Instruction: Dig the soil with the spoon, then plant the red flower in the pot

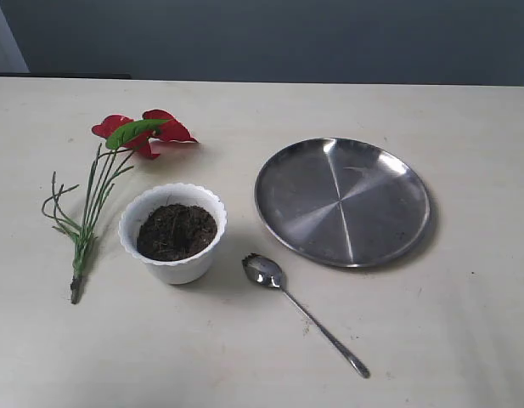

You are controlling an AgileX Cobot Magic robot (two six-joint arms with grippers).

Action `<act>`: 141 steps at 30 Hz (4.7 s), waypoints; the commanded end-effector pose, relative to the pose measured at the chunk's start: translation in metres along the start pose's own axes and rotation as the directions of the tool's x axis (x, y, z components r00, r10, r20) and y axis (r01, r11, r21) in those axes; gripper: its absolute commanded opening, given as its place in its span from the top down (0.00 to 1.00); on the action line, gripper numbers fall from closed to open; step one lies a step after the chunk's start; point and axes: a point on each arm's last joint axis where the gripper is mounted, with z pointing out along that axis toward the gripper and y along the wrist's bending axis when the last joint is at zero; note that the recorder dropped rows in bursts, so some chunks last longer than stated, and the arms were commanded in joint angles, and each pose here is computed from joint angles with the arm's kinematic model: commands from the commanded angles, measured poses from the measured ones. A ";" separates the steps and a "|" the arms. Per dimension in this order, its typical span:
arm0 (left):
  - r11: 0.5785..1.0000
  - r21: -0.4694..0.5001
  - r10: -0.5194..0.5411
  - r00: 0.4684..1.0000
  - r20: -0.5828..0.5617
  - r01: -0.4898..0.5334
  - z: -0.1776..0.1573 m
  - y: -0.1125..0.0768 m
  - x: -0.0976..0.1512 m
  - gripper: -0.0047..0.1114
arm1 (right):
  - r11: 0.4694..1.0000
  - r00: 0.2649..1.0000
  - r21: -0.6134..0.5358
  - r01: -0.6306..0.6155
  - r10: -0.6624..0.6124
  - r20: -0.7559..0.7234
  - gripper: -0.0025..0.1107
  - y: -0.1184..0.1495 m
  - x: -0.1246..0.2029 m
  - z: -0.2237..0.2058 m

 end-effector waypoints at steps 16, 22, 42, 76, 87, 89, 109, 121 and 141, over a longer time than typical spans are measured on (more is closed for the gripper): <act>0.987 -0.142 0.078 0.997 0.009 -0.076 -0.001 0.009 -0.002 0.96 | 0.743 0.742 -0.129 -0.657 0.667 0.059 0.74 0.005 -0.011 -0.001; 0.981 -0.185 0.066 0.998 0.005 -0.064 -0.001 0.011 -0.002 0.96 | 0.737 0.733 -0.142 -0.660 0.674 0.088 0.74 0.004 -0.013 -0.002; 0.963 -0.266 0.032 0.999 -0.032 -0.040 -0.003 0.016 0.001 0.96 | 0.771 0.681 -0.302 -0.560 0.637 0.362 0.74 0.003 -0.053 -0.015; 0.963 -0.267 0.037 0.999 -0.039 -0.046 -0.003 0.016 0.002 0.96 | 0.699 0.213 -0.676 0.234 -0.715 -0.666 0.84 0.180 0.023 0.109; 0.963 -0.267 0.037 0.999 -0.039 -0.046 -0.003 0.016 0.002 0.96 | 0.685 0.062 -0.684 0.251 -0.717 -0.695 0.66 0.194 0.083 0.131; 0.963 -0.267 0.037 0.999 -0.039 -0.046 -0.003 0.016 0.002 0.96 | 0.705 0.062 -0.664 0.250 -0.696 -0.716 0.56 0.196 0.088 0.134; 0.963 -0.267 0.037 0.999 -0.039 -0.046 -0.003 0.016 0.002 0.96 | 0.699 0.054 -0.665 0.263 -0.699 -0.714 0.69 0.197 0.123 0.148; 0.963 -0.267 0.037 0.999 -0.039 -0.046 -0.003 0.016 0.002 0.96 | 0.670 -0.036 -0.683 0.291 -0.706 -0.707 0.97 0.189 0.139 0.149; 0.962 -0.267 0.038 0.998 -0.039 -0.047 -0.003 0.016 0.002 0.96 | 0.619 0.140 -0.714 0.326 -0.779 -0.611 0.97 0.195 0.033 0.124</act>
